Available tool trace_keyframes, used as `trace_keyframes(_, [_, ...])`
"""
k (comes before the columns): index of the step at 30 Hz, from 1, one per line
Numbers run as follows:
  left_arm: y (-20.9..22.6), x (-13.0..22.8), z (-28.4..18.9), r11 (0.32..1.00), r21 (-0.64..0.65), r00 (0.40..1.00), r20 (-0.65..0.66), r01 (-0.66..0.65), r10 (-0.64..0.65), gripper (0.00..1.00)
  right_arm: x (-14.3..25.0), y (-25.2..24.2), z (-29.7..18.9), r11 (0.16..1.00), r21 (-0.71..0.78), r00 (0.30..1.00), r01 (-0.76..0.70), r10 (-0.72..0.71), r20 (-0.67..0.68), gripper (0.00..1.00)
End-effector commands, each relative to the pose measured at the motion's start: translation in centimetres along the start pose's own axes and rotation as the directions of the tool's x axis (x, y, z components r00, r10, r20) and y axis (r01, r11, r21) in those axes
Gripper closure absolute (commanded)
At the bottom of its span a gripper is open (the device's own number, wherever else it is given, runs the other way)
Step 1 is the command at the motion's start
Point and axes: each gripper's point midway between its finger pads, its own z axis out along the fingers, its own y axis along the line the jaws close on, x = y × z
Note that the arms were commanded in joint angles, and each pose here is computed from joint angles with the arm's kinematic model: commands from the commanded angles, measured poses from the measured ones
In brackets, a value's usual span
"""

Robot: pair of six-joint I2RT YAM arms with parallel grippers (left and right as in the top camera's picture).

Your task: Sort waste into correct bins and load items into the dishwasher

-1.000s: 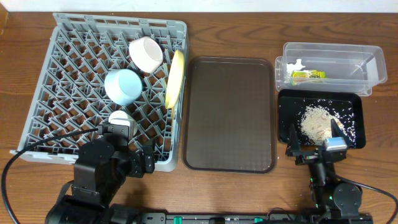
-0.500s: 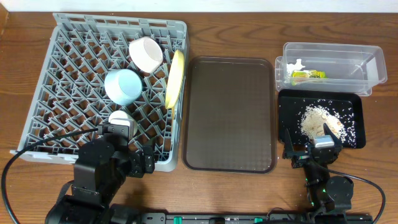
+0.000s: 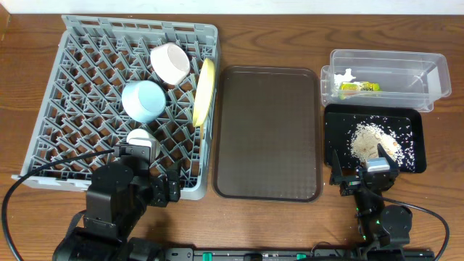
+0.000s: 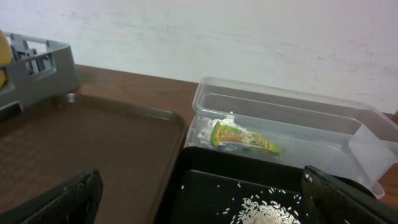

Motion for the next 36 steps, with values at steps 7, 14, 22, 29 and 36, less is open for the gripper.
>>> trace_keyframes(7, [0.1, 0.0, 0.0, 1.0, -0.01, 1.0, 0.005, -0.015, 0.015, 0.09, 0.1, 0.1, 0.0, 1.0, -0.002, 1.0, 0.015, -0.015, -0.001, 0.01])
trace_keyframes(14, [1.9, 0.7, 0.9, 0.998, -0.06, 0.998, 0.062, 0.029, -0.025, 0.09, 0.1, 0.1, 0.0, 1.0, -0.002, 1.0, 0.015, -0.015, -0.001, 0.01])
trace_keyframes(22, [3.4, 2.4, 4.6, 0.996, -0.04, 0.95, 0.306, 0.074, -0.059, 0.09, 0.1, 0.1, 0.0, 1.0, -0.002, 1.0, 0.015, -0.015, -0.001, 0.01])
trace_keyframes(29, [4.1, 2.3, 6.1, 0.997, -0.036, 0.866, 0.498, 0.064, -0.038, 0.09, 0.1, 0.1, 0.0, 1.0, -0.002, 1.0, 0.015, -0.015, -0.001, 0.01])
trace_keyframes(36, [4.4, 2.0, 6.9, 0.998, -0.056, 0.805, 0.593, 0.018, 0.019, 0.08, 0.1, 0.1, 0.0, 1.0, -0.002, 1.0, 0.015, -0.015, -0.002, 0.01])
